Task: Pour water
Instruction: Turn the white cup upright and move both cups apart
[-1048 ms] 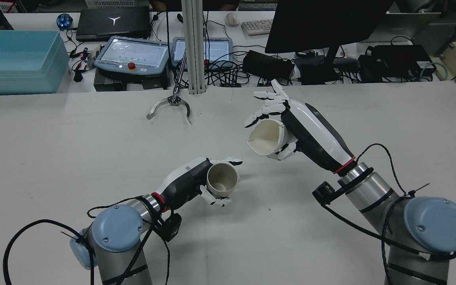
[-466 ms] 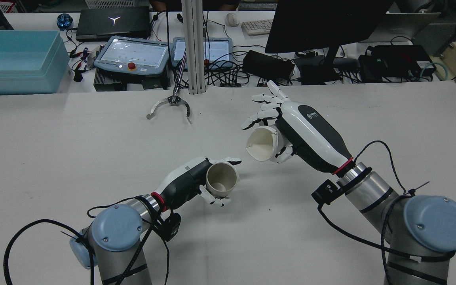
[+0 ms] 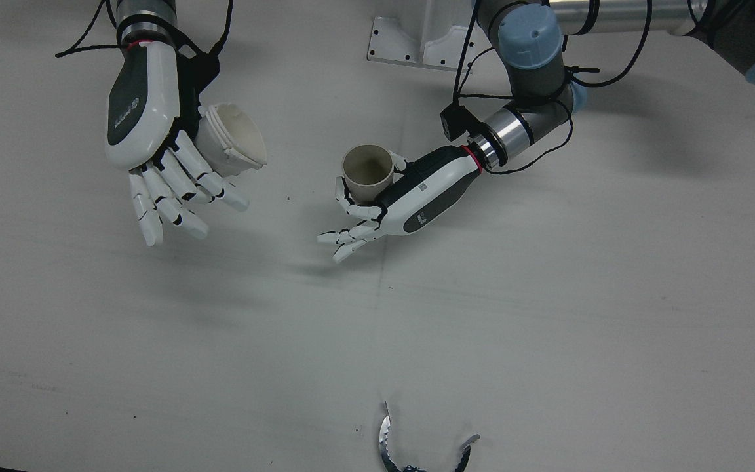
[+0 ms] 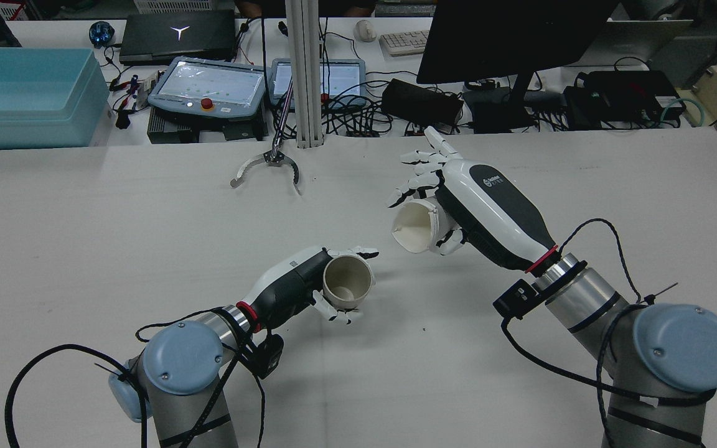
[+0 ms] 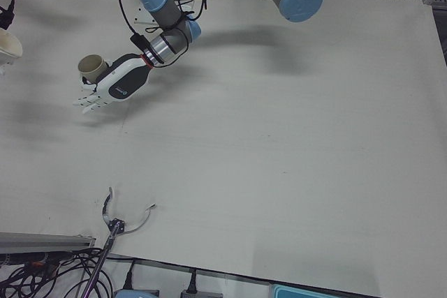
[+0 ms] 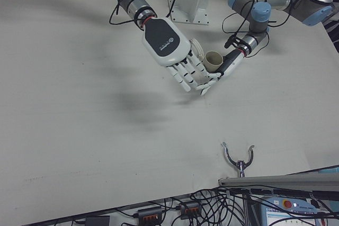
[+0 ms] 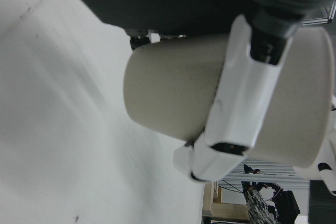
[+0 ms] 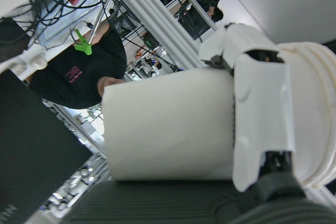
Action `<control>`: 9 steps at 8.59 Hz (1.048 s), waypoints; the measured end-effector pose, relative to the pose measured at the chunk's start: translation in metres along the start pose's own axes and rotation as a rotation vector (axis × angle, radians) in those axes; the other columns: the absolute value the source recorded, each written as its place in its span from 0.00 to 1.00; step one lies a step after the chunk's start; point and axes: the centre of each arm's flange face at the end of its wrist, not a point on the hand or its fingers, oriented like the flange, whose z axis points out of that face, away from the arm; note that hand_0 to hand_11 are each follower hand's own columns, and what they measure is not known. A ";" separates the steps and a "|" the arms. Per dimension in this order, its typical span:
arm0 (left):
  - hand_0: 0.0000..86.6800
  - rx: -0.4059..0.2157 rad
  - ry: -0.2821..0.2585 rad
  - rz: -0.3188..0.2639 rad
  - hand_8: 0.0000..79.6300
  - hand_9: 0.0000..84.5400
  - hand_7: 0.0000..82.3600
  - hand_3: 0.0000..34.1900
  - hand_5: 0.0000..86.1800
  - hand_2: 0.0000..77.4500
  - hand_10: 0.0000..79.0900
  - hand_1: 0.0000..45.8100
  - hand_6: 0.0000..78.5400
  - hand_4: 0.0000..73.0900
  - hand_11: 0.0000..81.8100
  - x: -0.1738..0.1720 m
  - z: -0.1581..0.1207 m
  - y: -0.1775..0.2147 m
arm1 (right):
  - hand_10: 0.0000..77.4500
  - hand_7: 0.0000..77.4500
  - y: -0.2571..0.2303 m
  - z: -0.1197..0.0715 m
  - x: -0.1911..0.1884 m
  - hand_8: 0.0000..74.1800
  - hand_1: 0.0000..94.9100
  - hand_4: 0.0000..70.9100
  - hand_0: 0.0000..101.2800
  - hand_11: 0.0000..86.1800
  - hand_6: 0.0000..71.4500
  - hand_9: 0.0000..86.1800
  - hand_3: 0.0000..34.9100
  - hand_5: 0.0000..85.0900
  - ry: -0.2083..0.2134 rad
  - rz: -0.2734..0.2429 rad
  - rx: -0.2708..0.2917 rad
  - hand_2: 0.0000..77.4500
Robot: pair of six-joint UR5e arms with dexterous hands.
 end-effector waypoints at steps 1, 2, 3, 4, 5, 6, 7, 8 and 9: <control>0.92 0.001 0.018 0.002 0.07 0.03 0.17 0.00 0.48 0.49 0.12 0.60 0.17 0.69 0.21 0.014 -0.004 -0.005 | 0.01 0.83 -0.027 0.000 0.036 0.29 0.21 0.52 0.64 0.10 0.67 0.32 0.00 0.18 0.013 0.206 0.106 0.61; 0.92 0.008 0.035 0.007 0.07 0.03 0.17 0.00 0.48 0.49 0.12 0.60 0.14 0.69 0.21 0.029 -0.016 -0.014 | 0.01 0.83 -0.052 -0.002 0.061 0.29 0.21 0.52 0.64 0.10 0.67 0.32 0.00 0.18 0.010 0.338 0.175 0.61; 0.92 0.022 0.055 0.012 0.07 0.03 0.17 0.00 0.48 0.49 0.12 0.60 0.14 0.69 0.21 0.049 -0.032 -0.026 | 0.04 0.77 -0.076 -0.010 0.077 0.31 0.21 0.48 0.63 0.08 0.69 0.34 0.00 0.18 0.008 0.412 0.219 0.61; 0.92 0.046 0.072 0.013 0.07 0.03 0.17 0.00 0.48 0.49 0.12 0.60 0.14 0.69 0.21 0.073 -0.051 -0.045 | 0.04 0.77 -0.098 -0.023 0.087 0.31 0.21 0.48 0.63 0.08 0.69 0.34 0.00 0.18 0.014 0.455 0.250 0.61; 0.92 0.070 0.088 0.016 0.07 0.01 0.18 0.00 0.48 0.49 0.12 0.60 0.17 0.69 0.21 0.094 -0.068 -0.064 | 0.06 0.73 -0.117 -0.037 0.099 0.34 0.21 0.51 0.60 0.11 0.50 0.39 0.00 0.17 0.030 0.471 0.275 0.61; 0.92 0.096 0.106 0.021 0.07 0.01 0.18 0.00 0.48 0.49 0.12 0.60 0.17 0.69 0.21 0.111 -0.090 -0.084 | 0.06 0.73 -0.142 -0.052 0.124 0.34 0.21 0.51 0.60 0.11 0.50 0.39 0.00 0.17 0.050 0.477 0.301 0.61; 0.92 0.118 0.115 0.018 0.07 0.01 0.18 0.00 0.48 0.49 0.12 0.60 0.13 0.69 0.20 0.120 -0.107 -0.098 | 0.08 0.74 -0.167 -0.067 0.160 0.37 0.26 0.57 0.57 0.13 0.53 0.41 0.00 0.15 0.069 0.483 0.310 0.63; 0.92 0.132 0.119 0.014 0.07 0.01 0.17 0.00 0.48 0.49 0.12 0.60 0.15 0.69 0.20 0.124 -0.117 -0.107 | 0.11 0.74 -0.193 -0.082 0.202 0.40 0.31 0.52 0.55 0.16 0.51 0.47 0.00 0.15 0.083 0.494 0.306 0.54; 0.92 0.139 0.121 0.012 0.07 0.01 0.17 0.00 0.48 0.49 0.12 0.60 0.15 0.69 0.21 0.126 -0.121 -0.111 | 0.11 0.73 -0.220 -0.100 0.239 0.42 0.27 0.48 0.54 0.16 0.45 0.50 0.00 0.15 0.096 0.497 0.304 0.52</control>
